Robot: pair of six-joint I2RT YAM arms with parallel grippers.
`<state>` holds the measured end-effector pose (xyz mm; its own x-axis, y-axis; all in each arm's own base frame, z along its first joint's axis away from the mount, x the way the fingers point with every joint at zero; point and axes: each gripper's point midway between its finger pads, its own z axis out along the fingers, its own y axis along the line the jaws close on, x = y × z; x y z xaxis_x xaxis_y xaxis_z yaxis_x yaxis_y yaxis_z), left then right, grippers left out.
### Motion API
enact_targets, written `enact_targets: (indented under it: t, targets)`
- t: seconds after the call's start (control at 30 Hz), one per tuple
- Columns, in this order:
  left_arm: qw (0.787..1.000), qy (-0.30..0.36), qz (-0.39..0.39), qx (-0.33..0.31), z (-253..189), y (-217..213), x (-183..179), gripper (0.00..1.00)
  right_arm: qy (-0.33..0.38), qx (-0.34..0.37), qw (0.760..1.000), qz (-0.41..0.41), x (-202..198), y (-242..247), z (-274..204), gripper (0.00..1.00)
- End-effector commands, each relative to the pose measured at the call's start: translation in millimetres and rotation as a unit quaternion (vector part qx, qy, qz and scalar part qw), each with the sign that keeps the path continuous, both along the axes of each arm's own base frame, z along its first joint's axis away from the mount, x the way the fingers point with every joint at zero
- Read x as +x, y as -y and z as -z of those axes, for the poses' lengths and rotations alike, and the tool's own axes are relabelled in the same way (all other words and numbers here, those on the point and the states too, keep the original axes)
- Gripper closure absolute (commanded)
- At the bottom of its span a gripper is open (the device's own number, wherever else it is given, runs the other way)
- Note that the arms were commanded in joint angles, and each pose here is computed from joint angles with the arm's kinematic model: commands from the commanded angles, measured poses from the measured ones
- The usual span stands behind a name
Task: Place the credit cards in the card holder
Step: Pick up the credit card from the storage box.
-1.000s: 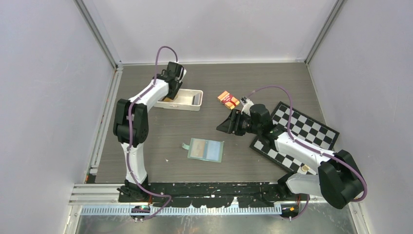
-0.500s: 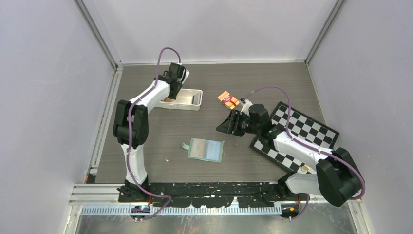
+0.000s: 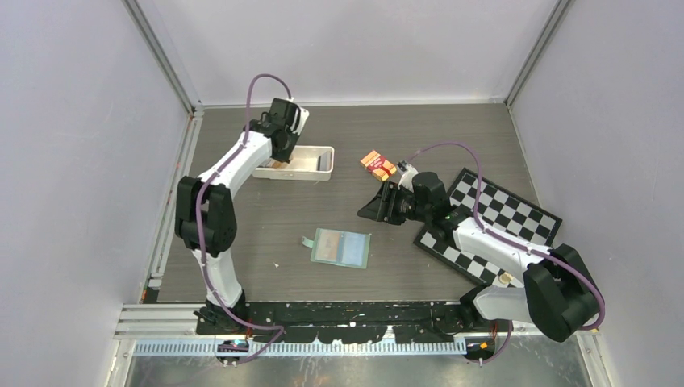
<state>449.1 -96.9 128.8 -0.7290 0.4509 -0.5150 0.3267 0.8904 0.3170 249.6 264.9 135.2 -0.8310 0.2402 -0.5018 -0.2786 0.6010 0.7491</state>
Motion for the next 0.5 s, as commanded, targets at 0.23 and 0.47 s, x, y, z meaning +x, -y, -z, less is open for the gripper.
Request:
enact_targets:
  t: [0.23,0.47]
  targets:
    - [0.982,0.032,0.006,-0.186,-79,40,-56,1.0,0.085,0.0,0.996,0.011,10,9,-45,0.4]
    - [0.947,0.04,0.115,-0.299,-108,92,-114,1.0,0.157,0.021,0.987,0.022,4,18,-87,0.4]
